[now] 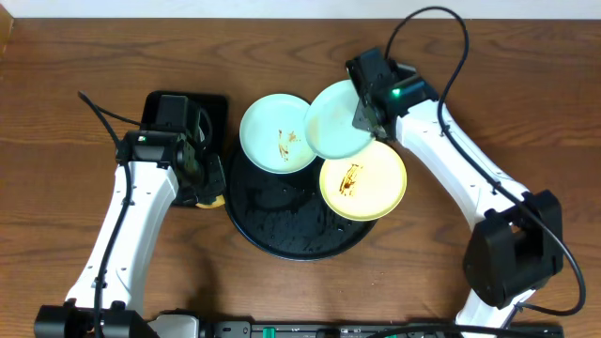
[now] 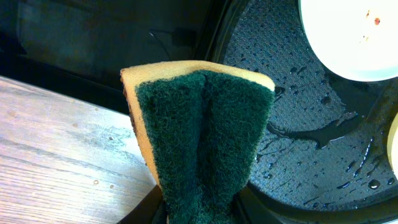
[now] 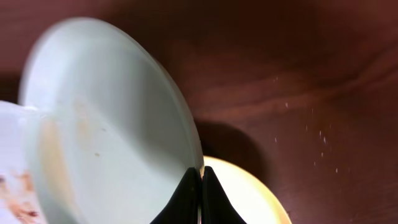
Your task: Clean dirty plates on tray and stack at the side
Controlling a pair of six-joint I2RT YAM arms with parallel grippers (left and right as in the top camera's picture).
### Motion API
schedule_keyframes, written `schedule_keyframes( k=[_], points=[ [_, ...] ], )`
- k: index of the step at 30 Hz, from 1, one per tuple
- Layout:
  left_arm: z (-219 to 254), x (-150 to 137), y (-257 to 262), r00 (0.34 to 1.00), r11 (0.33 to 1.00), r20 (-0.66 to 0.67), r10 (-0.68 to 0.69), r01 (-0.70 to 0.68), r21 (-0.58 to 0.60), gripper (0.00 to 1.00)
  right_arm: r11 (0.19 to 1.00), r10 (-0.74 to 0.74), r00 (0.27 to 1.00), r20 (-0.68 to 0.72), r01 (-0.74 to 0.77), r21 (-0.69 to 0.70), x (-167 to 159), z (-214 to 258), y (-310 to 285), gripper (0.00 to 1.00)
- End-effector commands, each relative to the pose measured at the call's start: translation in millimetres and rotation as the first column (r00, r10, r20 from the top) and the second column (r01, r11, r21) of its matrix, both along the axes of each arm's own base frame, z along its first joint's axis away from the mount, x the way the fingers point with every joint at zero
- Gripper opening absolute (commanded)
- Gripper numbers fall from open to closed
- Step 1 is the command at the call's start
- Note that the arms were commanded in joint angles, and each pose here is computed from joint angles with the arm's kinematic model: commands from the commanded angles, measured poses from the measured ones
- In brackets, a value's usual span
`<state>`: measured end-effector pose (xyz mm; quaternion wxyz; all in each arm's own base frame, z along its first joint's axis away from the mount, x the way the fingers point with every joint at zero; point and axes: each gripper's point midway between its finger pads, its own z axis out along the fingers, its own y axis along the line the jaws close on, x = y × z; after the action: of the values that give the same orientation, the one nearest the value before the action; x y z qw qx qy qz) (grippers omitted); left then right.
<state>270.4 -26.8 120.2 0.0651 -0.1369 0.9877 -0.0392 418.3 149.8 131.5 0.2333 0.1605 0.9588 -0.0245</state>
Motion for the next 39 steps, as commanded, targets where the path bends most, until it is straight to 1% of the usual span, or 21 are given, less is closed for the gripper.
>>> schedule_keyframes(
  k=[1, 7, 16, 19, 23, 28, 32, 35, 39],
  points=[
    [3.0, 2.2, 3.2, 1.000, 1.000, 0.007, -0.013, 0.013, 0.014, 0.26, 0.999, 0.021, 0.998, 0.055, -0.020, -0.028, 11.5, 24.1, -4.5, 0.02],
    [3.0, 2.3, 3.2, 1.000, 1.000, 0.007, -0.013, 0.013, 0.014, 0.26, 0.999, 0.045, 0.996, 0.074, -0.042, -0.035, 14.0, 33.2, 1.0, 0.02],
    [3.0, 2.3, 3.2, 1.000, 1.000, 0.007, -0.013, 0.013, 0.014, 0.26, 0.997, 0.071, 0.995, 0.064, -0.068, -0.044, 8.9, 32.4, 8.5, 0.02],
    [3.0, 2.2, 3.2, 1.000, 1.000, 0.007, -0.013, 0.013, 0.014, 0.26, 0.996, 0.083, 0.995, 0.053, -0.081, -0.028, 6.4, 30.9, 12.9, 0.01],
    [3.0, 2.3, 3.3, 1.000, 1.000, 0.007, -0.014, 0.014, 0.015, 0.26, 0.992, 0.121, 0.993, 0.012, -0.121, 0.040, -2.3, 25.9, 28.0, 0.02],
    [2.8, 2.4, 7.6, 1.000, 0.999, 0.008, -0.010, 0.010, 0.040, 0.26, 0.977, 0.146, 0.984, -0.101, -0.127, 0.173, -33.2, 14.3, 57.7, 0.02],
    [2.8, 2.5, 9.7, 1.000, 0.999, 0.009, -0.008, 0.008, 0.052, 0.30, 0.984, 0.111, 0.978, -0.179, -0.083, 0.161, -63.6, 4.8, 71.3, 0.02],
    [2.8, 2.4, 9.8, 1.000, 0.999, 0.008, -0.008, 0.008, 0.052, 0.30, 0.986, 0.096, 0.972, -0.215, -0.064, 0.152, -82.8, -3.9, 82.2, 0.02],
    [2.6, 1.0, 10.5, 1.000, 0.998, 0.002, -0.008, 0.008, 0.056, 0.30, 0.991, 0.023, 0.961, -0.274, 0.015, 0.137, -105.2, -18.4, 84.6, 0.02]
  ],
)
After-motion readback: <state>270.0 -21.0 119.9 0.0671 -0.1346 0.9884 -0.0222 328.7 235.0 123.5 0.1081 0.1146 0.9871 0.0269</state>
